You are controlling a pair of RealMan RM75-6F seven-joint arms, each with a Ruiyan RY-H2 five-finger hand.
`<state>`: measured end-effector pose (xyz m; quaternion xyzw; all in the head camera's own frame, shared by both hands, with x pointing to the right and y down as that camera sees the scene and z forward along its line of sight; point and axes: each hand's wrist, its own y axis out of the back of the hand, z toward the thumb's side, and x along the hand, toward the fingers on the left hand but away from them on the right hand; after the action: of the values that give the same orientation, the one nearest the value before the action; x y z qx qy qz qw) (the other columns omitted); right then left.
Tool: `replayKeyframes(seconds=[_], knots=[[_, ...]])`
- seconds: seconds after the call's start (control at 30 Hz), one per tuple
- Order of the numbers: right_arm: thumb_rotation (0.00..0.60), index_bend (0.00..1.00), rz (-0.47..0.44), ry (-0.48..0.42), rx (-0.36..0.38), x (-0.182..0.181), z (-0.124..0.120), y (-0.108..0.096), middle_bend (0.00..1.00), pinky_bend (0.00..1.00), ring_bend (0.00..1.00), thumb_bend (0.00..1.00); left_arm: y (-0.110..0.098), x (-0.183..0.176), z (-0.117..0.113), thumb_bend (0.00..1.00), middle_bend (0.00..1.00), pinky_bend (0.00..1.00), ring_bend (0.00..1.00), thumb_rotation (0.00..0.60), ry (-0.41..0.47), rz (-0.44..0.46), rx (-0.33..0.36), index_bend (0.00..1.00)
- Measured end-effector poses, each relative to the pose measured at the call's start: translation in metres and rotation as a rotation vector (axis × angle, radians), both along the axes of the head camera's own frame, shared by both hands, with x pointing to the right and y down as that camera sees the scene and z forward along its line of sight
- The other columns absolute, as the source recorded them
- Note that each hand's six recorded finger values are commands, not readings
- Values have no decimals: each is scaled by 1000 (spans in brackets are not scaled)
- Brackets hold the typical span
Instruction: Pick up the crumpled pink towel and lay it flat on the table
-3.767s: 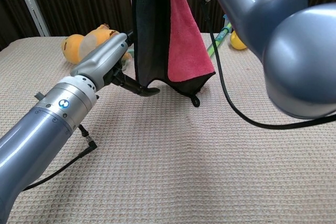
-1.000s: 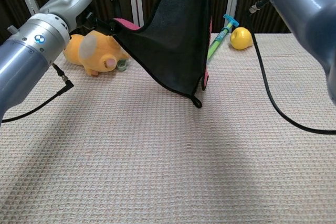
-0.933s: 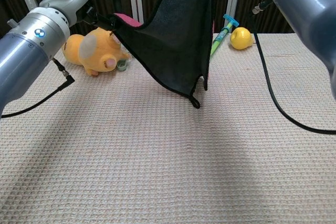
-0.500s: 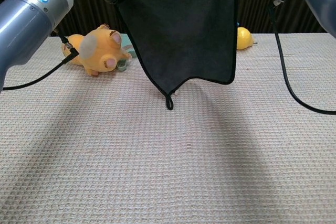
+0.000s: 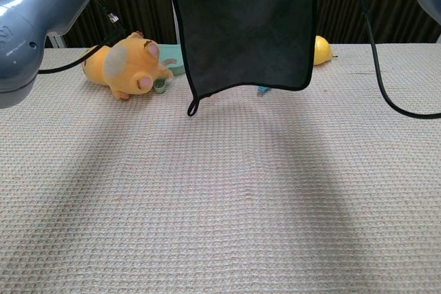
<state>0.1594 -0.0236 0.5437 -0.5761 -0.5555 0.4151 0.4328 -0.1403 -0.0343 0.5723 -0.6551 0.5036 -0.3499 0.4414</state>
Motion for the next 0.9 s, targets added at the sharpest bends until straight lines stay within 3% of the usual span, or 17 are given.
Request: replayKeyframes(seconds=[0.23,0.43,0.9], knots=[[600,583,2,-3,-3,5,3,-2,185,103,76,552,-3,6,-2,478,67,70,0,600,-5,6,7,635],[600,583,0,9,-31,17,14,11,185,103,76,553,10,9,9,478,67,70,0,600,-9,26,-21,635],[600,583,-28,57,-167,48,54,75,185,103,75,553,77,-14,38,477,67,71,0,600,45,64,-158,635]])
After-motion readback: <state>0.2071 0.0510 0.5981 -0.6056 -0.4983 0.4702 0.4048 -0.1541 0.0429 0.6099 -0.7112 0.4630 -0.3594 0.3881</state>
